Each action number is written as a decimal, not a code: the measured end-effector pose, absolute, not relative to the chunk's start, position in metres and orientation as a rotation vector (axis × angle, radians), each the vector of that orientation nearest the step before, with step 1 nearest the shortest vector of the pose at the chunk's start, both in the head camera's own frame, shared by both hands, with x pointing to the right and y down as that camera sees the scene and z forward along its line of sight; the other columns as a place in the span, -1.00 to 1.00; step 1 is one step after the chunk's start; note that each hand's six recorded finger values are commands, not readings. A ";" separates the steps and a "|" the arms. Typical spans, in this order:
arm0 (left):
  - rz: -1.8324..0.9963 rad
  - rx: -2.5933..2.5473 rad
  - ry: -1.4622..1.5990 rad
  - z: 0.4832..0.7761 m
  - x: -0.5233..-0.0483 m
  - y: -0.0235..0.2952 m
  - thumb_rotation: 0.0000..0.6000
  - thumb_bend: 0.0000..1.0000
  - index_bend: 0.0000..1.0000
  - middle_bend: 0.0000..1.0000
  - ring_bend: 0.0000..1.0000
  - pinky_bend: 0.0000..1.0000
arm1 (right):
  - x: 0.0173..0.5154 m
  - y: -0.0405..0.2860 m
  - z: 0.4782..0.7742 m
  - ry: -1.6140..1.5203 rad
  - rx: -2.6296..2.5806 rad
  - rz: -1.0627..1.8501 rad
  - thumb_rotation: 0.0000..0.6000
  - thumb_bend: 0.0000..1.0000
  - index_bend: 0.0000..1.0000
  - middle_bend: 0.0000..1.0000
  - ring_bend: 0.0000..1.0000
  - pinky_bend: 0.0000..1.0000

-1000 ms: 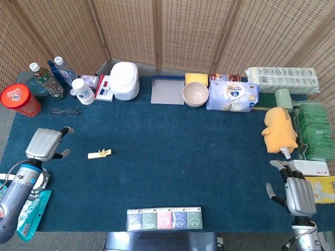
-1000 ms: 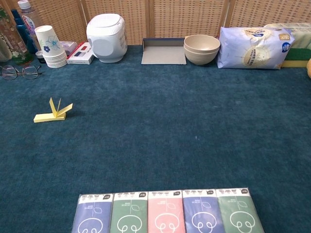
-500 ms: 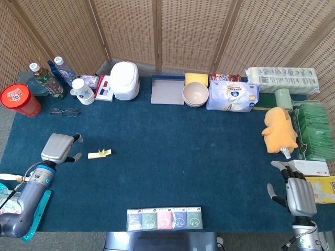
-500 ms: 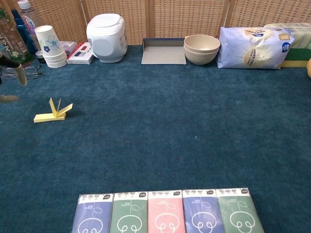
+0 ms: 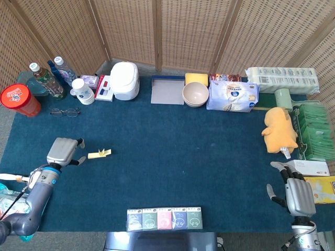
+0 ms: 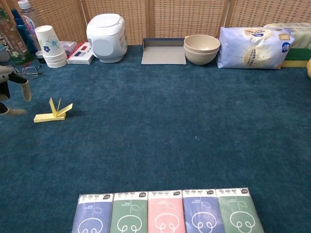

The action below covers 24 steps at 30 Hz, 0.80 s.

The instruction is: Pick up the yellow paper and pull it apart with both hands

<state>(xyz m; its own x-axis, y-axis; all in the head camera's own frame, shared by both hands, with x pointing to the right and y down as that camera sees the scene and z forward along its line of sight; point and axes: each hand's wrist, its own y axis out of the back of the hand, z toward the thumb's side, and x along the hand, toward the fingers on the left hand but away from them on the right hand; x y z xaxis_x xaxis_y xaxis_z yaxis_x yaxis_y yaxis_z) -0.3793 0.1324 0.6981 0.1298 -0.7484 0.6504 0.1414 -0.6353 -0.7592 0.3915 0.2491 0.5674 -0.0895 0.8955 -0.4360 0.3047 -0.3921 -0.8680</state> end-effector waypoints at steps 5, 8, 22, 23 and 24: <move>-1.606 -1.707 0.602 0.706 -0.375 0.137 0.86 -0.46 -0.20 1.00 1.00 1.00 | 0.391 0.249 0.569 -1.306 -1.681 1.507 1.00 -0.20 -0.56 -0.46 -0.62 -0.51; -1.613 -1.716 0.602 0.710 -0.373 0.138 0.87 -0.46 -0.20 1.00 1.00 1.00 | 0.390 0.248 0.569 -1.306 -1.681 1.505 1.00 -0.20 -0.56 -0.46 -0.62 -0.51; -1.589 -1.726 0.606 0.719 -0.356 0.136 0.92 -0.46 -0.15 1.00 1.00 1.00 | 0.395 0.250 0.567 -1.322 -1.659 1.514 1.00 -0.20 -0.56 -0.46 -0.62 -0.51; -1.590 -1.727 0.605 0.720 -0.355 0.136 0.92 -0.46 -0.15 1.00 1.00 1.00 | 0.395 0.250 0.567 -1.323 -1.659 1.514 1.00 -0.20 -0.56 -0.46 -0.62 -0.51; -1.591 -1.727 0.603 0.721 -0.354 0.137 0.92 -0.46 -0.15 1.00 1.00 1.00 | 0.395 0.250 0.567 -1.323 -1.659 1.512 1.00 -0.20 -0.56 -0.46 -0.62 -0.51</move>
<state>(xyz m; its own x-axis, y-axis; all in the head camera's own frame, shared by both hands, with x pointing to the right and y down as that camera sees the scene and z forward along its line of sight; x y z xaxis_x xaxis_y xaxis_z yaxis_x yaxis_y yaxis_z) -0.3543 0.1366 0.7213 0.1361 -0.7421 0.6563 0.1208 -0.6451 -0.7545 0.3949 0.2499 0.5673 -0.1060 0.8975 -0.4281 0.3049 -0.3805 -0.8731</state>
